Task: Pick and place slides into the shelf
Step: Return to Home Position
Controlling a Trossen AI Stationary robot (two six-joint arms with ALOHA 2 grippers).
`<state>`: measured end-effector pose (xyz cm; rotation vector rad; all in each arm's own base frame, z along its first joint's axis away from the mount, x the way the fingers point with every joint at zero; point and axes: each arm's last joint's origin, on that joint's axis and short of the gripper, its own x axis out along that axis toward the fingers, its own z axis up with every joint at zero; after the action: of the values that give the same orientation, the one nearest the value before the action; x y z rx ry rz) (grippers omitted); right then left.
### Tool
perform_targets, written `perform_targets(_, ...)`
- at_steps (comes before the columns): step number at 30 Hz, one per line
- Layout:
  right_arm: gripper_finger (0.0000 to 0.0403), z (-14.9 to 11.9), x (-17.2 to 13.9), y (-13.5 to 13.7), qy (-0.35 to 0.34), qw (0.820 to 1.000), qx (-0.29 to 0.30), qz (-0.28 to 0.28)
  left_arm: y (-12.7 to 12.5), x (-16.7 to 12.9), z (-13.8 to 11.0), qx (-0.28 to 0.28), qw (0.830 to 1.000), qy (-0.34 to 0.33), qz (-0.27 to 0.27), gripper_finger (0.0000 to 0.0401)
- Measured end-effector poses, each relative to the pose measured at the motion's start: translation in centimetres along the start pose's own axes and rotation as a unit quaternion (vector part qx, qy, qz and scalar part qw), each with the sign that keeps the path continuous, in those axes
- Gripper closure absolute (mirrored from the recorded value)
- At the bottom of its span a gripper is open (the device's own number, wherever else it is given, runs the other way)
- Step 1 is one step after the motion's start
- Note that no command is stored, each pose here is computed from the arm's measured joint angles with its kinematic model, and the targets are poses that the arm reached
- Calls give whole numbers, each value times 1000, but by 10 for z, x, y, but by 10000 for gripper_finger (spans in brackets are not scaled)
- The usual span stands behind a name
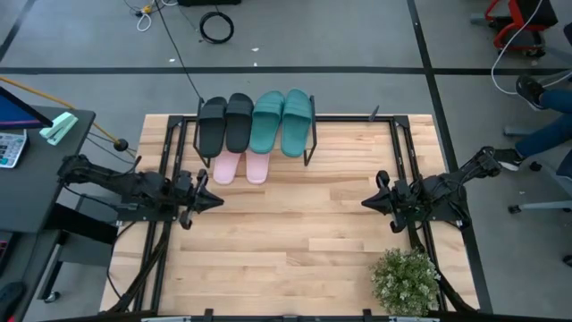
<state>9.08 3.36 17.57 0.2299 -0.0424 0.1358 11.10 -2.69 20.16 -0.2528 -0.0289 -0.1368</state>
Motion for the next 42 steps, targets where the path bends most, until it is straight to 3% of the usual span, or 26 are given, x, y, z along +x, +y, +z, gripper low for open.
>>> perform_targets(9, 389, 0, 0, 0, 0, 1000, 0, 0, 2, 0, -5, -4, 1000, 20, 15, 370)
perform_targets(14, 389, 0, 0, 0, -1, 1000, 0, 0, 9, -1, -32, -30, 999, 17, 18, 378)
perform_targets(21, 389, 0, 0, 0, 2, 1000, -1, 0, 6, 0, -18, -17, 1000, -17, 11, 370)
perform_targets(30, 389, 0, 0, 0, 3, 1000, -1, 0, 10, -1, -35, -20, 996, 72, 41, 371)
perform_targets(42, 389, 0, 0, 0, 3, 1000, -1, 0, 11, -2, -37, -41, 995, 81, 46, 369)
